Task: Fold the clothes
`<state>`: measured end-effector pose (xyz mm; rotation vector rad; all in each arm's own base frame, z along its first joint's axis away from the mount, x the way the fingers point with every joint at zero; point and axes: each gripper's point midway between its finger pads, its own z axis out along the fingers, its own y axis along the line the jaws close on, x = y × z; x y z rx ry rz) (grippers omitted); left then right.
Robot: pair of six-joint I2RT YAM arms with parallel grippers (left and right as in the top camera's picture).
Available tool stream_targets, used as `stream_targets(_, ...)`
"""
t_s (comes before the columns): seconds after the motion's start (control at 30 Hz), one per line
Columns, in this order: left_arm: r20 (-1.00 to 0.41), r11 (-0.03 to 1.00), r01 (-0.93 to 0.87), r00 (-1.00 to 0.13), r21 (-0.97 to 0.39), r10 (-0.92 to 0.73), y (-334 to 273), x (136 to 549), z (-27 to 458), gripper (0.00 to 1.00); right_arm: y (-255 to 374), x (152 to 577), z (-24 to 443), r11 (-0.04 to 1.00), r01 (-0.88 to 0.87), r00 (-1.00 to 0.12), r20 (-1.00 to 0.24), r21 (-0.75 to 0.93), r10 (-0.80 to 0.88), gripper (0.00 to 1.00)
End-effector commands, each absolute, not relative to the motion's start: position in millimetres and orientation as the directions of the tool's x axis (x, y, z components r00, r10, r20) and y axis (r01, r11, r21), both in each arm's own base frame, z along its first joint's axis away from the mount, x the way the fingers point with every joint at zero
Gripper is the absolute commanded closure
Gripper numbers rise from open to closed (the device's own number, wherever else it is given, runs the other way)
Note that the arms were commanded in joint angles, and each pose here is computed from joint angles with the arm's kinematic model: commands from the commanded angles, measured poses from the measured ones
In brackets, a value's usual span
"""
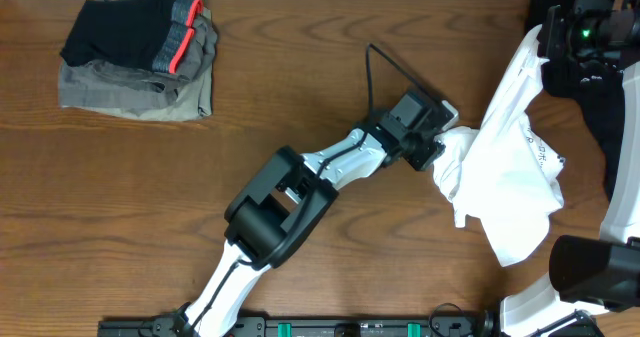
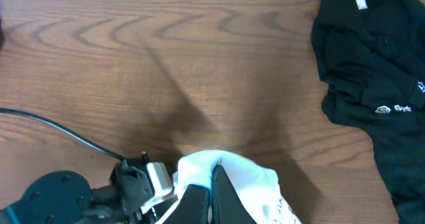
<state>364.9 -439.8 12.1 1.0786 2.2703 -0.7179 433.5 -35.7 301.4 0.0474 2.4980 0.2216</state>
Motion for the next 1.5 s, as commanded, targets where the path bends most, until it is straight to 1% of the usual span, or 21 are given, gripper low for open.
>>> stream_targets(0.0, -0.631, 0.561, 0.795, -0.561, -0.231, 0.536, -432, 367, 8, 0.37, -35, 434, 304, 0.984, -0.034, -0.8, -0.595, 0.172, 0.077, 0.99)
stream_targets(0.1, -0.621, 0.563, 0.793, -0.567, -0.233, 0.541, -431, 365, 6, 0.38, -35, 434, 305, 0.985, -0.034, -0.798, -0.597, 0.172, 0.076, 0.99)
stream_targets(0.17, -0.621, 0.562, 0.794, -0.566, -0.234, 0.542, -431, 365, 6, 0.53, -35, 434, 305, 0.985, -0.034, -0.799, -0.597, 0.171, 0.076, 0.99)
stream_targets(0.2, -0.621, 0.561, 0.794, -0.566, -0.234, 0.542, -432, 364, 6, 0.64, -36, 434, 304, 0.985, -0.034, -0.799, -0.596, 0.171, 0.076, 0.99)
stream_targets(0.3, -0.623, 0.559, 0.795, -0.565, -0.236, 0.541, -432, 364, 7, 0.89, -37, 434, 304, 0.986, -0.029, -0.8, -0.596, 0.165, 0.076, 0.99)
stream_targets(0.33, -0.624, 0.558, 0.795, -0.564, -0.236, 0.541, -432, 364, 8, 0.94, -37, 434, 304, 0.986, -0.028, -0.8, -0.595, 0.163, 0.076, 0.99)
stream_targets(0.5, -0.625, 0.561, 0.793, -0.566, -0.235, 0.538, -429, 365, 19, 0.94, -38, 433, 303, 0.986, -0.024, -0.802, -0.592, 0.163, 0.079, 0.99)
stream_targets(0.57, -0.619, 0.593, 0.775, -0.579, -0.217, 0.531, -417, 373, 27, 0.94, -38, 432, 303, 0.987, -0.028, -0.805, -0.589, 0.16, 0.073, 0.99)
stream_targets(0.63, -0.604, 0.671, 0.725, -0.607, -0.154, 0.517, -389, 393, 35, 0.94, -40, 431, 302, 0.988, -0.024, -0.807, -0.586, 0.154, 0.072, 0.99)
stream_targets(0.77, -0.564, 0.821, 0.57, -0.688, -0.032, 0.455, -306, 436, 57, 0.94, -40, 431, 302, 0.988, -0.022, -0.807, -0.586, 0.152, 0.072, 0.99)
stream_targets(0.83, -0.556, 0.868, 0.497, -0.724, -0.011, 0.408, -267, 454, 66, 0.94, -40, 431, 302, 0.988, -0.022, -0.807, -0.586, 0.152, 0.073, 0.99)
stream_targets(0.97, -0.572, 0.939, 0.344, -0.773, -0.011, 0.276, -186, 492, 78, 0.94, -40, 431, 302, 0.988, -0.022, -0.809, -0.584, 0.152, 0.072, 0.99)
stream_targets(1.17, -0.599, 0.983, 0.185, -0.788, -0.007, 0.144, -101, 523, 83, 0.94, -42, 431, 301, 0.99, -0.015, -0.808, -0.585, 0.143, 0.072, 0.99)
stream_targets(1.33, -0.625, 0.988, 0.156, -0.77, 0.015, 0.131, -72, 534, 88, 0.94, -50, 434, 302, 0.994, 0.011, -0.801, -0.594, 0.105, 0.071, 0.99)
stream_targets(1.47, -0.637, 0.992, 0.123, -0.764, 0.019, 0.107, -52, 540, 90, 0.94, -75, 433, 300, 0.995, 0.101, -0.8, -0.592, 0.026, 0.096, 0.99)
